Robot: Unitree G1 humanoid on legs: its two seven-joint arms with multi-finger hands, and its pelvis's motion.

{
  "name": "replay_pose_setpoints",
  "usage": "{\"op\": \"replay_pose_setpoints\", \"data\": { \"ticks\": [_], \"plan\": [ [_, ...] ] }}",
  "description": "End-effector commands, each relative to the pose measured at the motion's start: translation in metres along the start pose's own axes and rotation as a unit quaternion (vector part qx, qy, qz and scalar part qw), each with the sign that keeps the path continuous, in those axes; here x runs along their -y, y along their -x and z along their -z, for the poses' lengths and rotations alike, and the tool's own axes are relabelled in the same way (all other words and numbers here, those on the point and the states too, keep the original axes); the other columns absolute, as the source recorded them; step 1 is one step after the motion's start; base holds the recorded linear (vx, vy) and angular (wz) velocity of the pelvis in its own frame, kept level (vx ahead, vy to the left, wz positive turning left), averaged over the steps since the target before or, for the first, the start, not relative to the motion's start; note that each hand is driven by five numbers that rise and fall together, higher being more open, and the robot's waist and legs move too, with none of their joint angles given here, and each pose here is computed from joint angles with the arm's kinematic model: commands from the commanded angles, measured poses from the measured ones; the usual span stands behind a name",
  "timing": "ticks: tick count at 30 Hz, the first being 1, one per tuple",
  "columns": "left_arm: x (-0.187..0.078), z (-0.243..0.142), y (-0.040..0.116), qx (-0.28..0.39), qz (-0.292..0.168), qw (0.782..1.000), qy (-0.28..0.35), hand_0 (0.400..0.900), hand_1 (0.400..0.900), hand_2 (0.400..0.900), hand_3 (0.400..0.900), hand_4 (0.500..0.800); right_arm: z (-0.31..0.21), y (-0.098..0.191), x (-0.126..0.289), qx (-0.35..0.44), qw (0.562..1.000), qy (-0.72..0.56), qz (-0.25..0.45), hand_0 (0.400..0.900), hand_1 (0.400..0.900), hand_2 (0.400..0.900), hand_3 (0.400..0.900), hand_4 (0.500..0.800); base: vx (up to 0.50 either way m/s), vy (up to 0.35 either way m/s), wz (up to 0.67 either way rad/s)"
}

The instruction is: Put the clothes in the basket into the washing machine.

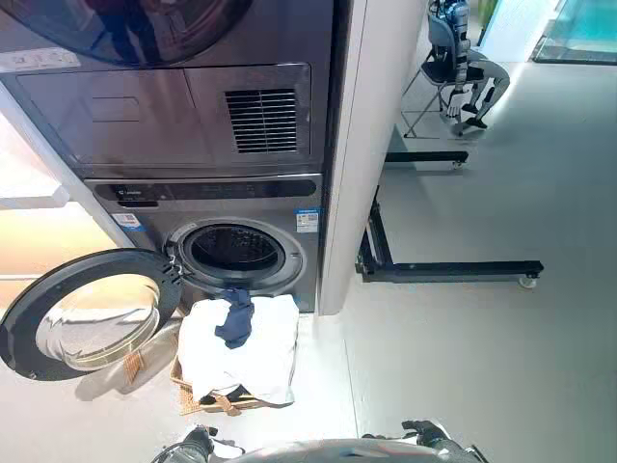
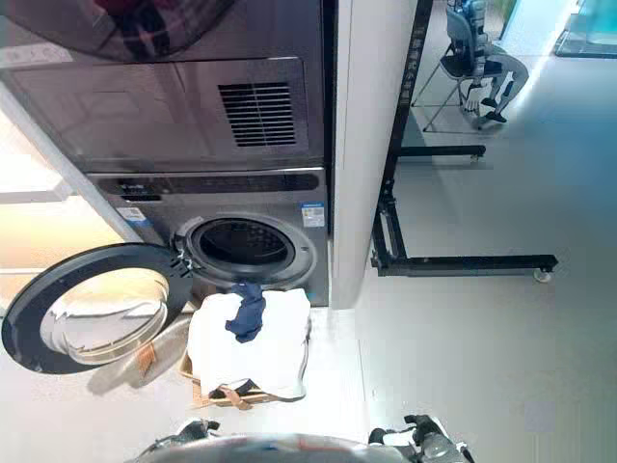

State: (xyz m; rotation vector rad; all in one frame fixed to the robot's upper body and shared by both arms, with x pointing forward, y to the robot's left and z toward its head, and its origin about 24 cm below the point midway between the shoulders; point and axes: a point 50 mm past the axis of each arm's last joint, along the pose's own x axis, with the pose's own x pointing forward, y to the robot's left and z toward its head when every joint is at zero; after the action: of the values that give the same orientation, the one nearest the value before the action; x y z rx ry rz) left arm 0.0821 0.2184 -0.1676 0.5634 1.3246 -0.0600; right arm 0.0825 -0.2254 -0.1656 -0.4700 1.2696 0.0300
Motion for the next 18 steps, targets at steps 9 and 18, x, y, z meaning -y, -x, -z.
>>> {"op": "replay_pose_setpoints", "data": {
  "ticks": [9,18],
  "plan": [
    [-0.0137,-0.0061,-0.0023,-0.008,-0.018,1.000,-0.004,0.900,0.900,0.900,0.900,0.800,-0.0199,-0.0025,0.0025,0.024,1.000,0.018,0.009,0.900,0.900,0.900,0.900,0.800,0.000,0.000,0.00],
    [-0.0121,-0.0034,-0.0021,-0.011,-0.014,1.000,-0.002,0.900,0.900,0.900,0.900,0.800,-0.0188,-0.0024,0.0025,0.024,0.999,0.021,0.010,0.900,0.900,0.900,0.900,0.800,0.000,0.000,0.00]
  ]
}}
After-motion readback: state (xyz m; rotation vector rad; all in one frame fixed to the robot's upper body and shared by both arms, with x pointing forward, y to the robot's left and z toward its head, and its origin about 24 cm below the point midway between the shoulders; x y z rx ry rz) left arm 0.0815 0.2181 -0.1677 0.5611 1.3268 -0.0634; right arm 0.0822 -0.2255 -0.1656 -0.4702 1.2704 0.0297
